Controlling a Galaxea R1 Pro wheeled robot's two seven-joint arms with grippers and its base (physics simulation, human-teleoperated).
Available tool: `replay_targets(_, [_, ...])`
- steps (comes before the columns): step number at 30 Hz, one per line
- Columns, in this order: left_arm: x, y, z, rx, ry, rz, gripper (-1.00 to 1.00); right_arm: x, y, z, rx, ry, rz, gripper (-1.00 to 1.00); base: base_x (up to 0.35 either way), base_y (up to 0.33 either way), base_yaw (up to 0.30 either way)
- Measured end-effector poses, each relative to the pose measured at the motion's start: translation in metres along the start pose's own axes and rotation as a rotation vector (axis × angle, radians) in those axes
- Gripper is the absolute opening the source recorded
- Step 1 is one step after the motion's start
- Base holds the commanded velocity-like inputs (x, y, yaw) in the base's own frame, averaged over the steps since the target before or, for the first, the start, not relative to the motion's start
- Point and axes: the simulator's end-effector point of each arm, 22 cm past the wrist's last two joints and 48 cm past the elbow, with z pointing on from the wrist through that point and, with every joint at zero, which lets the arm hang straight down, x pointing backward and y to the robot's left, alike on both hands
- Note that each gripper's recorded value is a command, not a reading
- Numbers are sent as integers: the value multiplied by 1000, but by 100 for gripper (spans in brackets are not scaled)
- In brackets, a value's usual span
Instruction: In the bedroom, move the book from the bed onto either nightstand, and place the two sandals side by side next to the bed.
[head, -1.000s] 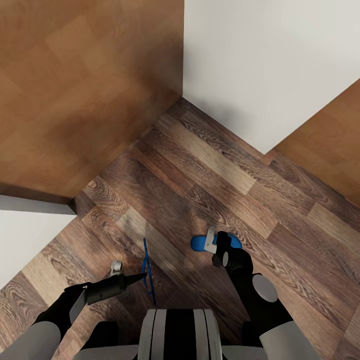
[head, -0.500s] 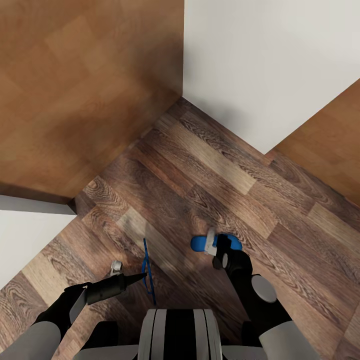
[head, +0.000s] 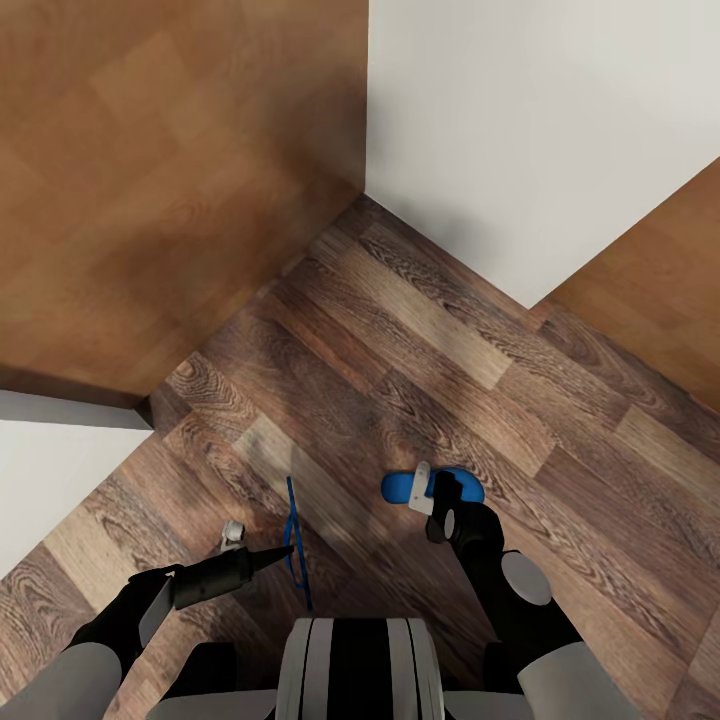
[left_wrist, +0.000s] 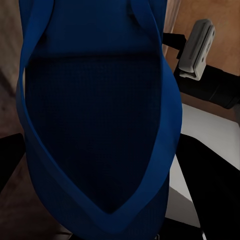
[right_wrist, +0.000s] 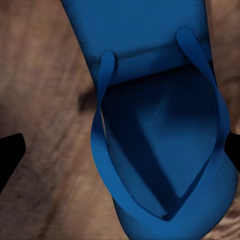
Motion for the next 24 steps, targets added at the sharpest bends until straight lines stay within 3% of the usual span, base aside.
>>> replay_targets(24, [2, -3, 6, 9, 1, -2, -100, 2, 6, 3, -16, 4, 0, 100, 0, -31, 0])
